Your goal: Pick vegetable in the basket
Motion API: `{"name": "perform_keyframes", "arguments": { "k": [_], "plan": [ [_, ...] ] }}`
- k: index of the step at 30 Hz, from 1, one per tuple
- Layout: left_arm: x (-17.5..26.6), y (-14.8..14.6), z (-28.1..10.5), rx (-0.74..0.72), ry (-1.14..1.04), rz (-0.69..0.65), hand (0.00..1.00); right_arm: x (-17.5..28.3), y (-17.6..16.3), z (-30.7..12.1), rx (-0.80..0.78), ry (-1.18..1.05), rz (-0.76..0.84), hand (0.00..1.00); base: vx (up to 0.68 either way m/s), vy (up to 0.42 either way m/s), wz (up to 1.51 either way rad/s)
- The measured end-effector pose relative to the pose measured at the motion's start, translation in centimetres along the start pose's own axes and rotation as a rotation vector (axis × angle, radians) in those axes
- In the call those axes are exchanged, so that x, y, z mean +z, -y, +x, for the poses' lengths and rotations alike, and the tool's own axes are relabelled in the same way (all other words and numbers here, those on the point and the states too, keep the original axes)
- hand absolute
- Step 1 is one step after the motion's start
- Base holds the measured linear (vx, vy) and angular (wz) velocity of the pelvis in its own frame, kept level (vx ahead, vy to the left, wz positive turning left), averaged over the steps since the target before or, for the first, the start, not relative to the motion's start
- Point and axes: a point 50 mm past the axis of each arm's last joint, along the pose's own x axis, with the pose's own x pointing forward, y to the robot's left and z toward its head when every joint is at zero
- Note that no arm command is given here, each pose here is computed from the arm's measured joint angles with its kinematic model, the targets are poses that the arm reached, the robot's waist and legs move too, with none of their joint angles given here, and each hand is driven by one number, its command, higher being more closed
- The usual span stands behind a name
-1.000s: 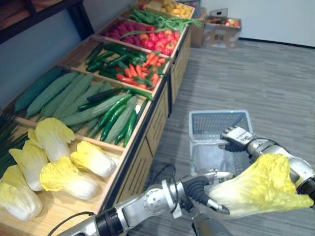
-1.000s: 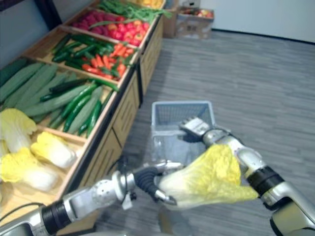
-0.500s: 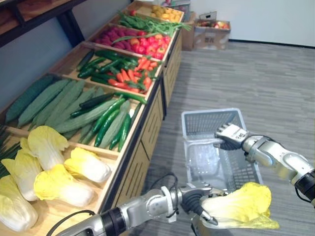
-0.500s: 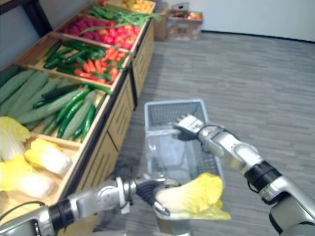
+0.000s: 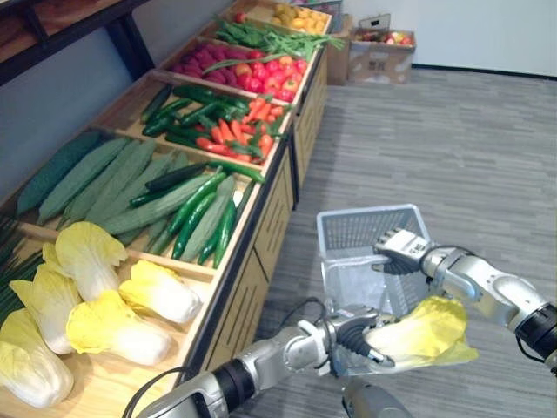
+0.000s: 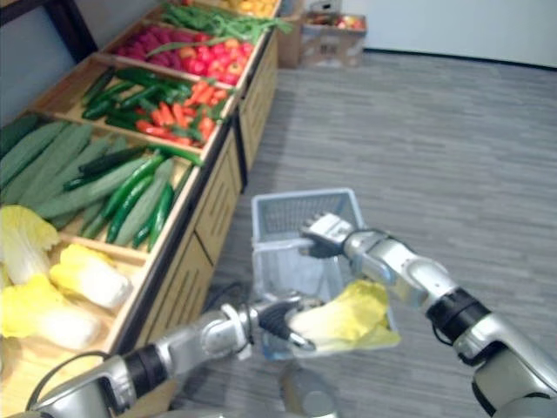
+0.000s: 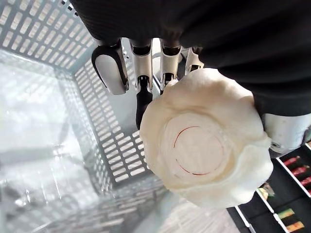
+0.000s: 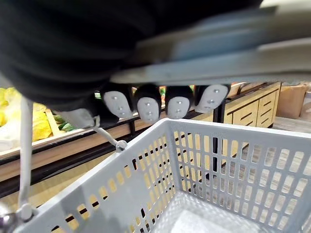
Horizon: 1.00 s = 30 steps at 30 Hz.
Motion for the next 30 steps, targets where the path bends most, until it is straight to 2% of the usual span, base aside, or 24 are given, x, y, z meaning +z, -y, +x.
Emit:
{"name": "perform_keyframes", "arguments": {
  "k": [5,6,19,30],
  "plan": [
    [-0.5,-0.2,0.9,0.011,-0.051,0.059,1.0,1.1,-1.5,0.3,0.019,0.022,0.061,1.0,-0.01,0.023,0.06],
    [-0.6,-0.3,0.8,0.018,-0.056,0.068,0.0,1.2,-1.6,0.3,0.02,0.023,0.067,1.0,-0.03,0.014,0.07],
    [-0.7,-2.6,2.1,0.075,-0.084,0.175,0.0,0.2,-2.0,-0.4,0.025,-0.055,0.115,1.0,0.01,0.013,0.05],
    [-0.5,-3.0,2.1,0.039,-0.069,0.193,0.0,-1.4,-2.6,-1.9,0.021,-0.145,0.15,1.0,0.02,0.009,0.04]
  ]
}}
